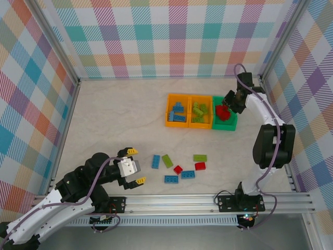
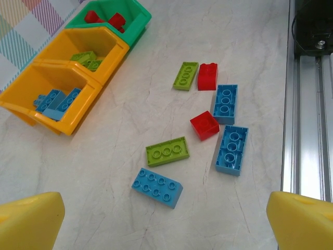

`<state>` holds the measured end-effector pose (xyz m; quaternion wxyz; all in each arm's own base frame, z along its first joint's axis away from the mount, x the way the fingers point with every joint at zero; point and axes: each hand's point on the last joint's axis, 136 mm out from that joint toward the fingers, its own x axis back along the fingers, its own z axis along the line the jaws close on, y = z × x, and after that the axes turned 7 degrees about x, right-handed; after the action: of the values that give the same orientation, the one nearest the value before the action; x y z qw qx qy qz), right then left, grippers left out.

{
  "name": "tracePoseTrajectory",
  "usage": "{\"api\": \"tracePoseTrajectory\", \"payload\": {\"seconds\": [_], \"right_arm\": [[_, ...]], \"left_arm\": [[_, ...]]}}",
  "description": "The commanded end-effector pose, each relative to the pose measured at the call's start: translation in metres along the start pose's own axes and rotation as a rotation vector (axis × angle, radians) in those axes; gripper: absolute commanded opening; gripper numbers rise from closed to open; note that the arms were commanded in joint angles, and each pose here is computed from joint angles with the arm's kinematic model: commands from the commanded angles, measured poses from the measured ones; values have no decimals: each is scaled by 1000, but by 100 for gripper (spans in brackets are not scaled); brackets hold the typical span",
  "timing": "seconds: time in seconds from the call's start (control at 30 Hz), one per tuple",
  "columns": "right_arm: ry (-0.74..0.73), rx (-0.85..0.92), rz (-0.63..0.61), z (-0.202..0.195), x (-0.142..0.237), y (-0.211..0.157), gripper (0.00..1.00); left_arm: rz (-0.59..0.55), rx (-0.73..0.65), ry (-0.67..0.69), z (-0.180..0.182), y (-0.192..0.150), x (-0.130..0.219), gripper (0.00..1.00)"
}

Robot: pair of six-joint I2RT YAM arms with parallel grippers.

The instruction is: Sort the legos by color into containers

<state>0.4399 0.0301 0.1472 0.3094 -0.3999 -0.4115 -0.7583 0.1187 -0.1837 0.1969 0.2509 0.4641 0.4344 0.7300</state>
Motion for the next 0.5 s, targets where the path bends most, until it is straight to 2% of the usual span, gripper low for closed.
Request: {"api": "tracePoseTrajectory", "payload": {"seconds": [0.0,0.03,0.13,0.23,0.4,0.47], "right_arm": [[175,35,-10,31,36,-12,46],[223,44,-1,39,41,-21,49],[432,140,28,78,63,-60,62],[467,302,69,104,81,-112,73],[551,506,160,126,110,-187,84],[595,527,193,130,118,-206,90]], "left_arm": [[-41,48,20,6,9,-2,100],[-54,82,40,10,13,-1,100],[-132,311,180,41,39,7,100],[-156,572,336,75,52,14,100],[27,969,525,96,20,-4,100],[112,1063,562,94,3,-19,100]]}}
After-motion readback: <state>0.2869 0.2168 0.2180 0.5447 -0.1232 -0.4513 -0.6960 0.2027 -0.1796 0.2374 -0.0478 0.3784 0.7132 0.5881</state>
